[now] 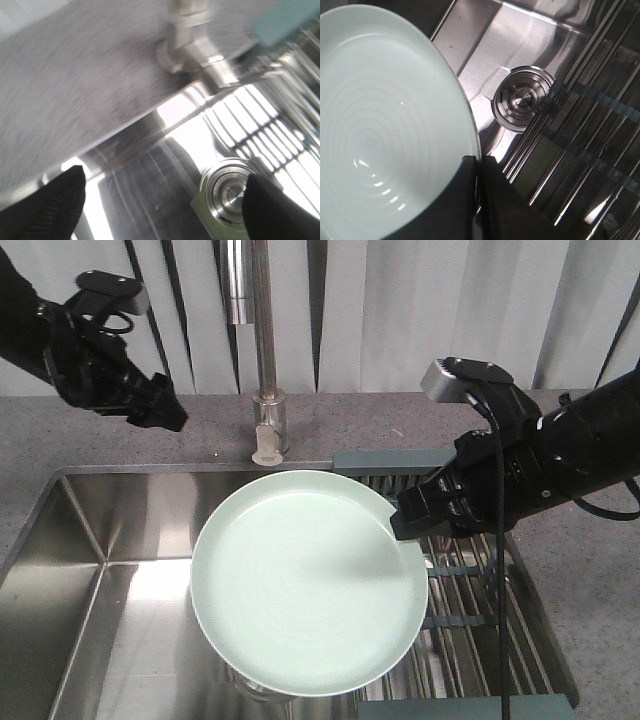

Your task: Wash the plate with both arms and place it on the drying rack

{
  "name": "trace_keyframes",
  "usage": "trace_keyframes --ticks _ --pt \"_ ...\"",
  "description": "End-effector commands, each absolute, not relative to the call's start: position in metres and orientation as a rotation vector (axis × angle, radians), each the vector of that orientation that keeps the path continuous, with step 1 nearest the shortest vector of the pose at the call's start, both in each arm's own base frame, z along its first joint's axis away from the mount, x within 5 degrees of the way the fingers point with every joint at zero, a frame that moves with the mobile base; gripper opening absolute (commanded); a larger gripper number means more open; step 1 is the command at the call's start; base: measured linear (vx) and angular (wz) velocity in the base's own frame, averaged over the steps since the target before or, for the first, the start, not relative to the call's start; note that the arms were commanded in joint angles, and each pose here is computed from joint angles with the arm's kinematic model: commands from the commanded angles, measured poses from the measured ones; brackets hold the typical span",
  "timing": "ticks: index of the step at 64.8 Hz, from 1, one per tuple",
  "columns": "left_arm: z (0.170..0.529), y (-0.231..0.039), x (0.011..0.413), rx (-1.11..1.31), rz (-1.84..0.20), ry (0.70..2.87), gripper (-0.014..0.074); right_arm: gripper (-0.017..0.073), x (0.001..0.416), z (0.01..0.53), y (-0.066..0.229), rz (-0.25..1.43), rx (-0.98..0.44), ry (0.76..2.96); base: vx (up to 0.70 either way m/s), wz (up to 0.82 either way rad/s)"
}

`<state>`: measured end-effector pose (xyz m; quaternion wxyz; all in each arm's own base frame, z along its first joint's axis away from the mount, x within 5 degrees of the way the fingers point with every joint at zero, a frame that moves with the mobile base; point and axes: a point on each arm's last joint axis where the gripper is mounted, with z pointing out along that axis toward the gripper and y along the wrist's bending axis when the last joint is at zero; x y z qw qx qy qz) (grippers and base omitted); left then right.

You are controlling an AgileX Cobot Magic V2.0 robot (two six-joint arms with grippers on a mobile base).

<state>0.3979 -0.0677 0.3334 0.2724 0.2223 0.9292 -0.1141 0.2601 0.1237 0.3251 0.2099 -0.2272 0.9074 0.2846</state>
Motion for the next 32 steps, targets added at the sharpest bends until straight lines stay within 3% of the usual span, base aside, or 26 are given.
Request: trace_keyframes --ticks 1,16,32 --pt "0.363 -0.046 0.386 0.386 -0.315 2.497 0.059 -0.0001 0.257 0.344 0.124 0.82 -0.614 2.432 0.0 0.0" --pt "0.381 -0.021 0.37 0.273 -0.3 2.515 0.059 -0.0001 0.257 0.344 0.124 0.82 -0.614 2.432 0.0 0.0" --pt "0.422 -0.008 0.323 0.141 -0.133 2.392 0.059 -0.0001 0.257 0.344 0.124 0.82 -0.614 2.432 0.0 0.0"
